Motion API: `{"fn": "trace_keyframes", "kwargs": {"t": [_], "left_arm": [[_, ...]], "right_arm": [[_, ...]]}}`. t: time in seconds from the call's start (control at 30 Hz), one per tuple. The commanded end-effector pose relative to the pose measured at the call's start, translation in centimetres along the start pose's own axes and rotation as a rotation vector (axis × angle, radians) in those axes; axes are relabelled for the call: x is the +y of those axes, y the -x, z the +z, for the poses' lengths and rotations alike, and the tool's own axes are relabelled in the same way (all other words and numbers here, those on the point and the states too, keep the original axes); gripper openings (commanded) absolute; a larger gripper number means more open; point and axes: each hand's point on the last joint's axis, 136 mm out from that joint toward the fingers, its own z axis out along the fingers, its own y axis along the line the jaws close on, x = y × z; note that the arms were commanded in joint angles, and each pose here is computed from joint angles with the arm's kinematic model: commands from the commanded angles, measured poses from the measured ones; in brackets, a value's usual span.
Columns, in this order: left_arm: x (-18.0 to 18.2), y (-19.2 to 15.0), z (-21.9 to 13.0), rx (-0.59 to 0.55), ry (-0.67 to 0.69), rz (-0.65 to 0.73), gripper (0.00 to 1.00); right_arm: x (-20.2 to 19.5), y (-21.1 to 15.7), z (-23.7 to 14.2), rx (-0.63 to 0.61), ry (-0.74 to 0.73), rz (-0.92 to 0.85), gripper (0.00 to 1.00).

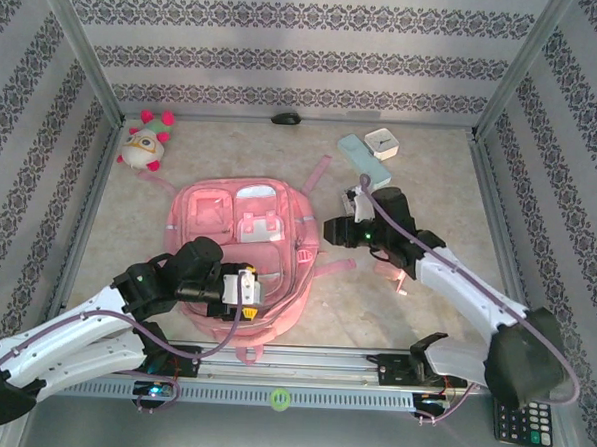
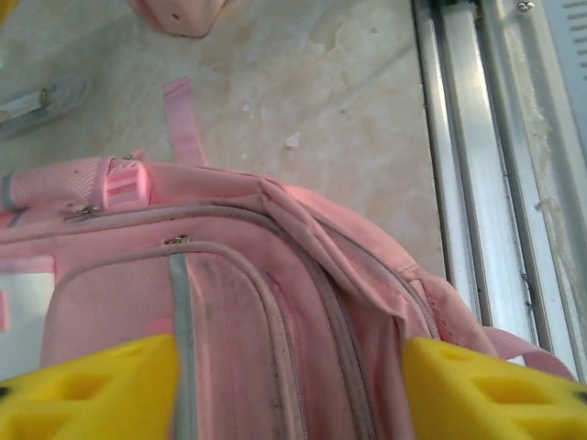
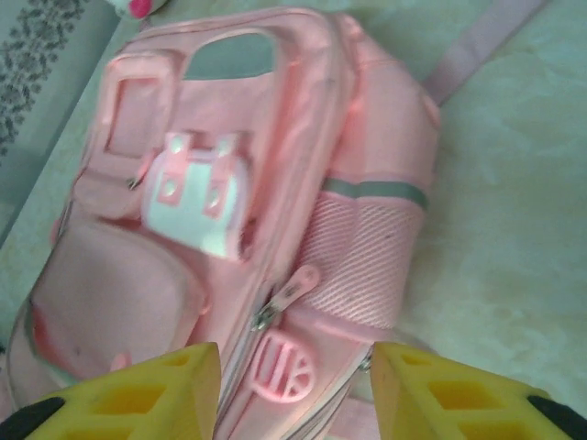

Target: Pack the student bag

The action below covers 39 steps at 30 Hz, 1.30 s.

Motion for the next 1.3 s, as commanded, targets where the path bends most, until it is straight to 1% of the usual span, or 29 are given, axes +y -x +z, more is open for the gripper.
{"fn": "trace_keyframes", "kwargs": {"t": [0.0, 0.03, 0.1, 0.17, 0.23, 0.33, 0.43, 0.5, 0.53, 0.57, 0.6, 0.67, 0.7, 0.73, 0.77, 0.8, 0.83, 0.9, 0.97, 1.03, 1.13, 1.17, 1.23, 1.27], "left_arm": [[1.9, 0.7, -1.4, -0.008, 0.112, -0.044, 0.71], [2.3, -0.1, -1.3, 0.028, 0.134, -0.037, 0.72], [2.5, -1.9, -0.4, 0.113, 0.144, -0.013, 0.77], [3.0, -3.4, 0.7, 0.201, 0.146, 0.012, 0.83], [3.5, -4.2, 1.8, 0.259, 0.142, 0.027, 0.87], [4.7, -4.7, 3.4, 0.281, 0.175, 0.035, 0.9], [5.1, -5.2, 4.9, 0.298, 0.175, 0.028, 0.91], [5.5, -5.7, 5.8, 0.316, 0.186, 0.008, 0.91], [5.7, -5.8, 6.1, 0.32, 0.193, 0.0, 0.89], [5.7, -6.0, 6.4, 0.324, 0.19, -0.008, 0.84], [5.6, -6.0, 6.6, 0.323, 0.184, -0.016, 0.73], [5.5, -5.9, 6.6, 0.312, 0.182, -0.03, 0.43], [5.4, -5.7, 6.4, 0.302, 0.175, -0.033, 0.33], [5.3, -5.3, 6.1, 0.285, 0.165, -0.038, 0.19], [5.1, -4.8, 5.6, 0.264, 0.16, -0.044, 0.08], [4.9, -4.3, 5.2, 0.235, 0.147, -0.047, 0.02], [4.5, -3.6, 4.5, 0.191, 0.128, -0.045, 0.0], [3.9, -1.9, 3.3, 0.081, 0.104, -0.05, 0.0], [3.6, -0.7, 2.0, -0.026, 0.105, -0.053, 0.0], [3.4, -0.3, 1.2, -0.082, 0.111, -0.052, 0.0], [3.1, 0.0, 0.3, -0.121, 0.112, -0.042, 0.0], [3.0, 0.0, 0.1, -0.128, 0.109, -0.034, 0.0], [3.0, 0.1, -0.2, -0.139, 0.114, -0.015, 0.0], [3.0, 0.1, -0.2, -0.14, 0.116, -0.007, 0.0]], "right_arm": [[0.7, -3.9, -0.6, 0.074, -0.056, -0.068, 0.5], [1.7, -4.6, -0.6, 0.072, -0.038, -0.094, 0.51], [3.0, -5.8, -0.5, 0.061, -0.01, -0.145, 0.51], [3.7, -6.9, -0.4, 0.051, 0.003, -0.188, 0.51], [3.9, -7.7, -0.3, 0.047, 0.014, -0.215, 0.51], [3.7, -8.2, -0.3, 0.04, 0.012, -0.22, 0.5], [3.7, -8.3, -0.4, 0.025, 0.023, -0.222, 0.5], [3.8, -8.3, -0.3, 0.016, 0.031, -0.223, 0.5], [3.8, -8.3, -0.4, 0.007, 0.033, -0.225, 0.5], [3.8, -8.3, -0.4, 0.005, 0.035, -0.228, 0.5], [3.8, -8.3, -0.4, 0.0, 0.036, -0.232, 0.5], [3.7, -8.2, -0.7, -0.011, 0.034, -0.249, 0.5], [3.7, -8.1, -0.8, -0.015, 0.032, -0.258, 0.5], [3.5, -7.8, -1.0, -0.028, 0.026, -0.272, 0.51], [3.4, -7.5, -1.2, -0.039, 0.023, -0.289, 0.51], [3.4, -7.2, -1.4, -0.052, 0.029, -0.31, 0.51], [3.3, -6.8, -1.7, -0.065, 0.037, -0.342, 0.55], [3.4, -6.1, -2.1, -0.079, 0.065, -0.407, 0.66], [3.7, -5.8, -2.5, -0.069, 0.135, -0.512, 0.7], [3.5, -5.6, -2.5, -0.036, 0.18, -0.606, 0.74], [2.7, -5.4, -1.7, 0.064, 0.204, -0.744, 0.73], [2.8, -4.8, -1.5, 0.091, 0.219, -0.81, 0.71], [2.6, -5.1, -0.4, 0.179, 0.265, -0.922, 0.68], [2.5, -5.2, 0.2, 0.214, 0.293, -0.964, 0.68]]}}
